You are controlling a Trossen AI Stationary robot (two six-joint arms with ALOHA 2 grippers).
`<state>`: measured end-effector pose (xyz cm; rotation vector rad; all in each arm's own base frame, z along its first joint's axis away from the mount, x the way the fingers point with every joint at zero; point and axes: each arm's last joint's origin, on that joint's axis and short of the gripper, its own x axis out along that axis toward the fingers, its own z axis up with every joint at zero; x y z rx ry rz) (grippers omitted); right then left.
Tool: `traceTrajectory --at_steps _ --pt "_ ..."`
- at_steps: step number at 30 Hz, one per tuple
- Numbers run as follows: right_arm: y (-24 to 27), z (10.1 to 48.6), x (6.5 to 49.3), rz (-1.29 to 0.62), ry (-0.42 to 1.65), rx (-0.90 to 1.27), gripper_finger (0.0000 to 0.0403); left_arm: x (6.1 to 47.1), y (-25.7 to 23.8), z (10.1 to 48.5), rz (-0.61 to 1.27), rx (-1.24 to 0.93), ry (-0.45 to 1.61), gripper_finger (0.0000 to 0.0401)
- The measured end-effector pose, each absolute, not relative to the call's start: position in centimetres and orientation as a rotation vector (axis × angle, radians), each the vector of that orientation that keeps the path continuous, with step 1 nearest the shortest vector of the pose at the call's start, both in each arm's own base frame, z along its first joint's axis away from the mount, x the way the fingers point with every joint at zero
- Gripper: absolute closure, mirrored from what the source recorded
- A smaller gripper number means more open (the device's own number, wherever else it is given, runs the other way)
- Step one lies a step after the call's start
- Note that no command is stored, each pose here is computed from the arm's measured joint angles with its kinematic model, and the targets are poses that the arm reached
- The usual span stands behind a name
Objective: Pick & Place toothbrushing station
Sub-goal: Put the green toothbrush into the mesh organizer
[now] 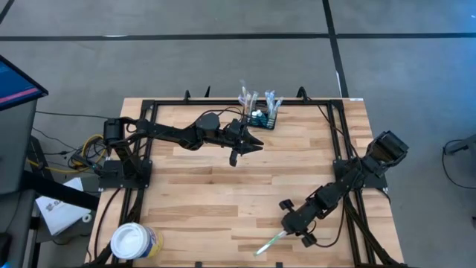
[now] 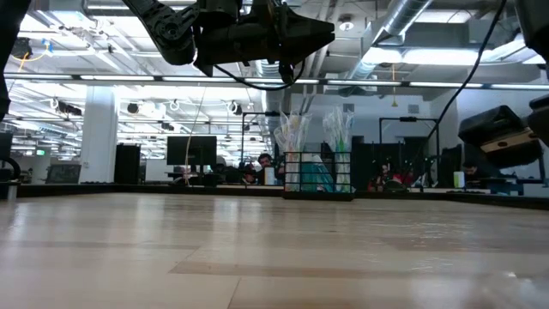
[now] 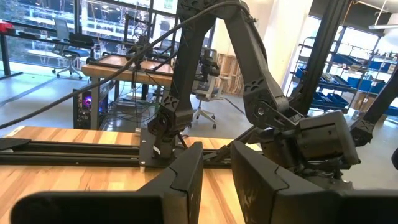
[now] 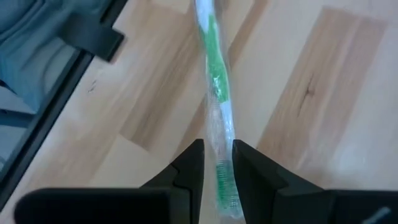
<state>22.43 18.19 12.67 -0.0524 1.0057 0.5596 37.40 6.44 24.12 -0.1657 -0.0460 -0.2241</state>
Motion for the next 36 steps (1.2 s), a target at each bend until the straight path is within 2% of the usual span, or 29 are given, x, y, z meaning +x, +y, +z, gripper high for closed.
traceTrajectory --at_steps 5,10,21,36 --pt "18.3 12.7 22.5 0.528 0.982 -0.073 0.0344 37.4 6.4 24.1 -0.224 -0.166 -0.046 0.0324" --pt "18.1 12.6 22.3 0.52 1.006 -0.088 0.0396 37.4 6.4 24.1 -0.224 -0.166 -0.046 0.0324" --pt "18.4 13.8 22.9 0.492 1.053 -0.176 0.0402 37.4 6.4 24.1 -0.224 -0.166 -0.046 0.0324" --pt "16.3 17.5 24.9 0.232 1.167 -0.479 0.0403 37.4 6.4 24.1 -0.226 -0.193 -0.043 0.0324"
